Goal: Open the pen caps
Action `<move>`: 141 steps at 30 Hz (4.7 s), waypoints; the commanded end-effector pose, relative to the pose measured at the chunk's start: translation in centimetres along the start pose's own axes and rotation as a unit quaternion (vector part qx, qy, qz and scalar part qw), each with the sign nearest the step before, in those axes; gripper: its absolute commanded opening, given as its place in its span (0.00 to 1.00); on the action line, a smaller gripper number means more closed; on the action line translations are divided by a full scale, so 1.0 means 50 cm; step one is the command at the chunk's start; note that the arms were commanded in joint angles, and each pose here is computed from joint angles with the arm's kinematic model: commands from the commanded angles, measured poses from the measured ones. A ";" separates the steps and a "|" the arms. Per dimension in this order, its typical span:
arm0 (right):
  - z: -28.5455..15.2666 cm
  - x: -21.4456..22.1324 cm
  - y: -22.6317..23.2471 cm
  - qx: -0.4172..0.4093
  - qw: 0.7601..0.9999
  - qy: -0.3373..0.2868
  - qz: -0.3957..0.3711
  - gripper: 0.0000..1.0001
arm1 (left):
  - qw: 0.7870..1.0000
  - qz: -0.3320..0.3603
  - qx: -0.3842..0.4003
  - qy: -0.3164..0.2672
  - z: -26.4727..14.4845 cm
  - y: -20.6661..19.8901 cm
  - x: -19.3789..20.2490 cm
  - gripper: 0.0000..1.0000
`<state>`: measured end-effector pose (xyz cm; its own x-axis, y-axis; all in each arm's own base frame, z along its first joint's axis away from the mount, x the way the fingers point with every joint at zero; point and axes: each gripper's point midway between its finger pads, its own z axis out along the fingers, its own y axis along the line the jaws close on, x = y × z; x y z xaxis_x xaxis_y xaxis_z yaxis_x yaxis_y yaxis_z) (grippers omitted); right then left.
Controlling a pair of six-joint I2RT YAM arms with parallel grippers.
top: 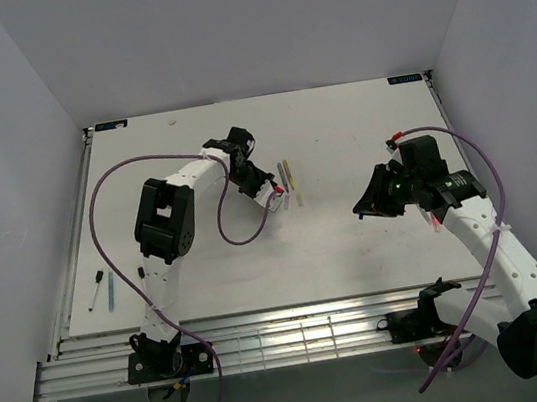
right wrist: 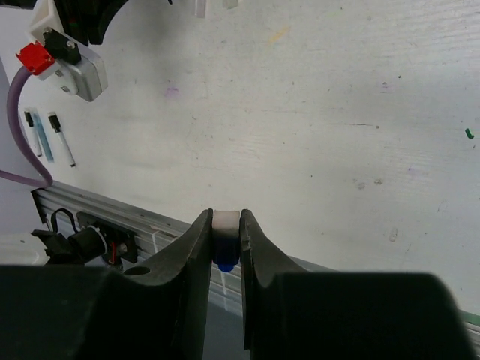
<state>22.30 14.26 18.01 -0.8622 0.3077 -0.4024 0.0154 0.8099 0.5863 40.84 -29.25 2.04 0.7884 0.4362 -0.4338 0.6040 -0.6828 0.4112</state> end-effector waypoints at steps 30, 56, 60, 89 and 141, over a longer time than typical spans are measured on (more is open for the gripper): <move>0.031 -0.019 -0.017 -0.011 0.999 -0.030 -0.020 0.08 | 0.978 0.173 0.031 0.111 0.045 -0.042 0.107 0.00; 0.037 -0.005 -0.026 -0.017 0.999 -0.027 -0.005 0.08 | 0.982 0.165 0.018 0.094 0.049 -0.058 0.089 0.18; 0.039 -0.003 -0.025 -0.019 1.000 -0.025 -0.002 0.08 | 0.982 0.163 0.015 0.090 0.048 -0.057 0.084 0.24; 0.044 0.019 -0.026 -0.031 0.999 -0.008 0.012 0.08 | 0.983 0.098 -0.097 0.118 -0.102 0.070 0.086 0.98; 0.203 -0.160 0.131 0.005 0.884 -0.076 0.461 0.08 | 0.676 -0.549 -0.487 0.068 -0.383 -0.014 -0.330 0.98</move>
<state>34.88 22.60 16.25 -0.2440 0.9332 0.2637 0.7824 0.0287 0.6221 32.88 -22.79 26.13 -0.1094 0.5061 -0.8555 0.4039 0.8090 0.4270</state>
